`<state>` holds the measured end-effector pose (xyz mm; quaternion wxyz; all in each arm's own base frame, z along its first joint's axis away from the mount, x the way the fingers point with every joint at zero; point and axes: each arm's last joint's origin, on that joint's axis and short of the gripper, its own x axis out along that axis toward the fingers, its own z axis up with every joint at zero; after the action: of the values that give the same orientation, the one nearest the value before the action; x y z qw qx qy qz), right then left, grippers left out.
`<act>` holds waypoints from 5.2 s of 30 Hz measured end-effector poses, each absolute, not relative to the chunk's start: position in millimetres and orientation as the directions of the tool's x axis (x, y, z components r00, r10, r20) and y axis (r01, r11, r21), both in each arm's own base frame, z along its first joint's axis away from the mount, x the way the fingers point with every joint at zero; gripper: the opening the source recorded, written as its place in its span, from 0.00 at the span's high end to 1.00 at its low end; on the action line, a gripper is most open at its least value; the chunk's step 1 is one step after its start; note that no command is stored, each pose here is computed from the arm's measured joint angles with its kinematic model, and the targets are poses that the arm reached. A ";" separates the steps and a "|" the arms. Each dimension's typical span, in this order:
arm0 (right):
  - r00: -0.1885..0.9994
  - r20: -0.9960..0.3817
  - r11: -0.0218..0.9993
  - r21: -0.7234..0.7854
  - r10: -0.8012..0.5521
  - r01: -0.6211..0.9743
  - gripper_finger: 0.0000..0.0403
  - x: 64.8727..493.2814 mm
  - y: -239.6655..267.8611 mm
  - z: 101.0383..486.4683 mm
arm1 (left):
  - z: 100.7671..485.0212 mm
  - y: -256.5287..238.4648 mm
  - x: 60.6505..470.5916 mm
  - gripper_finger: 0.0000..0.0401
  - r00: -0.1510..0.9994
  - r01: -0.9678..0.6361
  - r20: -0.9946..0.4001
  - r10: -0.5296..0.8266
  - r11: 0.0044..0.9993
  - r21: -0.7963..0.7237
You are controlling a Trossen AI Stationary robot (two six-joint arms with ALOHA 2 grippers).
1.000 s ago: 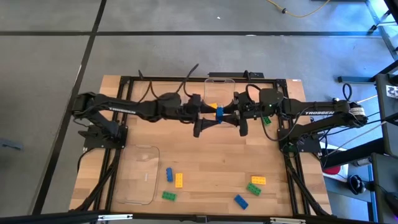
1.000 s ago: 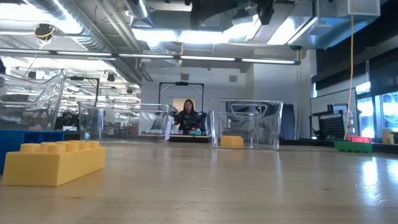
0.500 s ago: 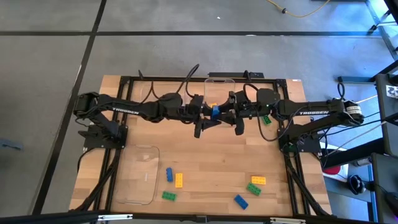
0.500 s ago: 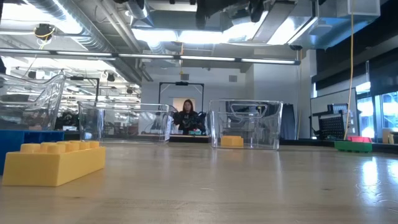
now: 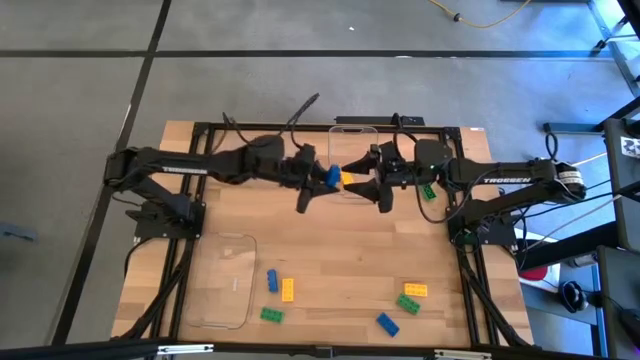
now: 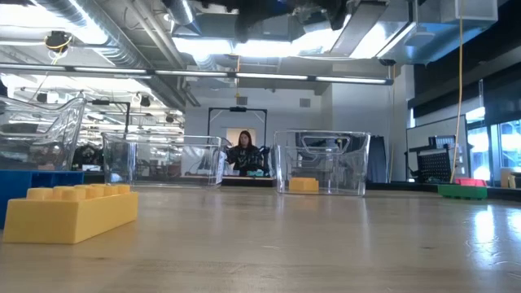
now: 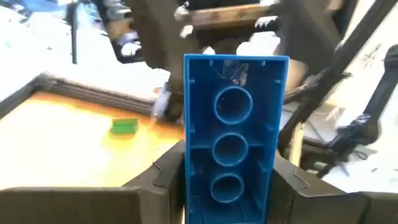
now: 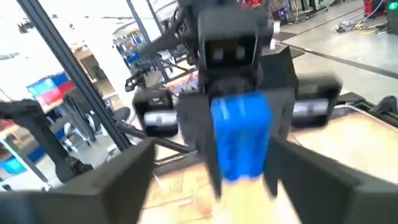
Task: Sort & place blocks by color
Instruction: Put the top right blue game piece into the top left transparent bin, then put the bottom right blue game piece into the top left transparent bin
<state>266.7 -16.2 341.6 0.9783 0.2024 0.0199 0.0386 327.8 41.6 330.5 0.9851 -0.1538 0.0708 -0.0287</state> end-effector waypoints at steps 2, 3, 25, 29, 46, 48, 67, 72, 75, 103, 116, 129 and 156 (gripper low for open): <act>0.997 -0.026 0.922 0.383 0.077 -0.061 0.08 261.0 -17.5 346.4 | 333.1 42.8 317.1 0.68 0.980 -0.005 -0.191 -0.055 0.955 -0.298; 0.997 -0.012 0.923 0.380 0.075 -0.064 0.05 258.3 -17.8 350.5 | 334.5 42.9 309.0 0.68 0.973 -0.019 -0.225 -0.049 0.957 -0.288; 0.997 -0.077 0.911 0.412 0.022 0.012 0.12 239.4 -21.2 353.7 | 322.1 19.2 168.5 0.68 0.979 -0.109 0.129 0.160 0.935 -0.336; 0.997 -0.076 0.912 0.411 0.022 0.011 0.12 239.4 -21.2 353.9 | 322.5 19.2 168.6 0.68 0.978 -0.109 0.130 0.161 0.935 -0.336; 0.996 -0.084 0.910 0.414 0.022 0.015 0.12 239.3 -21.1 353.1 | 318.6 54.1 189.3 0.68 0.880 -0.476 -0.223 0.420 0.767 -0.431; 0.996 -0.091 0.910 0.415 0.022 0.018 0.12 239.3 -21.1 352.4 | 318.2 70.2 194.4 0.68 0.804 -0.591 -0.368 0.468 0.699 -0.403; 0.991 -0.133 0.897 0.440 0.020 0.040 0.12 239.2 -21.1 348.1 | 193.1 139.4 201.4 0.68 0.265 -0.954 -0.878 0.400 0.244 -0.176; 0.991 -0.135 0.898 0.439 0.020 0.041 0.12 239.8 -21.2 347.5 | 176.8 146.7 199.6 0.68 0.225 -0.967 -0.905 0.362 0.199 -0.161; 0.991 -0.135 0.898 0.438 0.020 0.041 0.12 239.8 -21.2 347.5 | 172.8 149.3 202.0 0.68 0.211 -0.970 -0.910 0.357 0.195 -0.149; 0.992 -0.128 0.911 0.411 0.019 0.036 0.12 239.9 -21.2 348.1 | 239.2 162.9 210.5 0.46 0.384 -0.920 -0.787 0.483 0.275 -0.280; 0.991 -0.129 0.911 0.406 -0.023 0.074 0.12 239.9 -22.3 348.1 | 359.4 73.5 206.7 0.45 0.932 -0.348 -0.071 0.354 0.827 -0.442; 0.995 -0.090 0.912 0.406 -0.031 0.065 0.12 240.3 -22.7 351.8 | 361.1 20.3 209.3 0.45 0.958 -0.164 0.161 0.237 0.915 -0.370; 0.995 -0.090 0.900 0.431 -0.030 0.067 0.12 240.3 -22.7 351.7 | 359.9 18.4 209.9 0.45 0.974 -0.121 0.150 0.171 0.948 -0.295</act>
<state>240.3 -22.7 351.7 0.9738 0.2224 0.0406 -0.0249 209.9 18.4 359.9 0.9831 -0.1433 -0.0869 0.0743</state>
